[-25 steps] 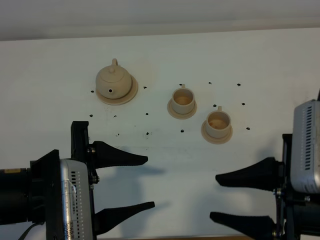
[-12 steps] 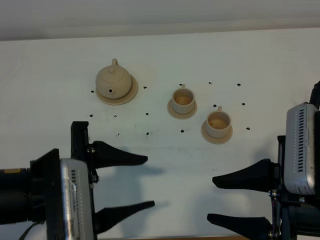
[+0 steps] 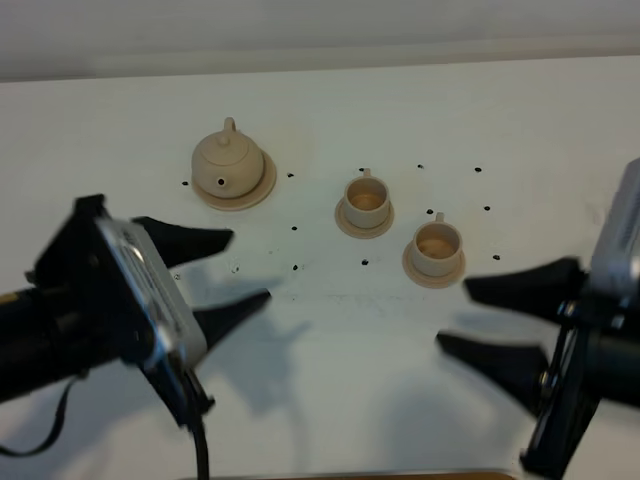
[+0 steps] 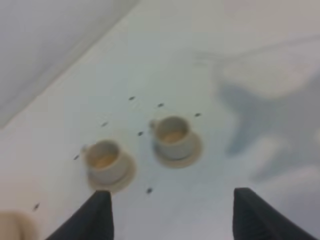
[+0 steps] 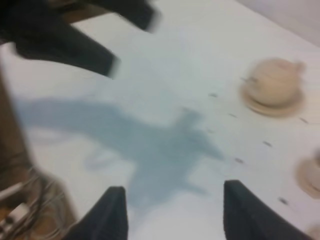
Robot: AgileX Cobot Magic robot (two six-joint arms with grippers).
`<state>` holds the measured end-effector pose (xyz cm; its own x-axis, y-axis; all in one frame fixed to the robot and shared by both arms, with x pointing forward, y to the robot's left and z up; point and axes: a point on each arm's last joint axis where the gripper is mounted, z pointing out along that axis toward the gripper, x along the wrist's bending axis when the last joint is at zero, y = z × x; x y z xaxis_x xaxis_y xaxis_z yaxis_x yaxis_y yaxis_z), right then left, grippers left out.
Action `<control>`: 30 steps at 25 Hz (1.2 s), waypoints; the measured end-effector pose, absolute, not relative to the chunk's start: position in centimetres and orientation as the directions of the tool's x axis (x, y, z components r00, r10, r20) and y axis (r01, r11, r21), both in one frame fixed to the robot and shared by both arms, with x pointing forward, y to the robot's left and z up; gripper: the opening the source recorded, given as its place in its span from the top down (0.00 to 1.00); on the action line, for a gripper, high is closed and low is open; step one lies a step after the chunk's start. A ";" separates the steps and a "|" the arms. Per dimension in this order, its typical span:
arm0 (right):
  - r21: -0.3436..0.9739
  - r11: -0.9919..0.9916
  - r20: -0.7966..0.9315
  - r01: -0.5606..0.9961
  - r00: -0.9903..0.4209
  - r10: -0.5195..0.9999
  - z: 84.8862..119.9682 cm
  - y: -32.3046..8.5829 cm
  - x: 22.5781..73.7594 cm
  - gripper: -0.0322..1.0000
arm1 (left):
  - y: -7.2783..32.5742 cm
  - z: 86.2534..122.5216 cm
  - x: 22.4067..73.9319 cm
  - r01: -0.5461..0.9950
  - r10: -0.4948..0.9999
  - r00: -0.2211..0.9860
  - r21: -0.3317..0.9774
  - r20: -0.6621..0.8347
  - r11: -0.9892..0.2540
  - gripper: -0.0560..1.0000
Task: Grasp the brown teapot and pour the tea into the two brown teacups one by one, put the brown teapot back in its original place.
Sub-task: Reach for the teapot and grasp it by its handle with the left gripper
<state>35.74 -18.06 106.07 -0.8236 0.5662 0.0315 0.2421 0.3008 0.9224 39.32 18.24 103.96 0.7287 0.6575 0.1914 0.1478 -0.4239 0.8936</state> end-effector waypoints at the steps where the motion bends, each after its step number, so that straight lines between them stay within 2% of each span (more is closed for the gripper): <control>1: 0.921 0.286 0.045 0.266 -0.799 0.599 106.1 -18.4 36.1 0.53 | 18.7 104.1 39.7 0.170 0.684 0.708 0.898 0.176 -0.406 0.48; 9: 0.901 0.211 0.103 0.378 -0.661 0.743 106.5 -20.5 37.8 0.54 | 23.1 105.6 41.9 0.357 0.847 0.531 0.895 0.040 -0.267 0.53; 16: 0.881 0.195 0.121 0.431 -0.604 0.788 106.3 -21.3 37.8 0.54 | 27.3 107.8 39.7 0.357 0.947 0.301 0.908 0.111 -0.220 0.54; 25: 0.873 0.179 0.137 0.454 -0.580 0.803 106.2 -21.4 37.8 0.54 | 28.9 108.2 37.6 0.422 0.976 0.159 0.884 0.147 -0.202 0.54; 30: 0.832 0.186 0.145 0.523 -0.528 0.837 105.6 -21.3 39.5 0.54 | 29.3 108.1 37.6 0.440 0.981 0.116 0.878 0.154 -0.190 0.54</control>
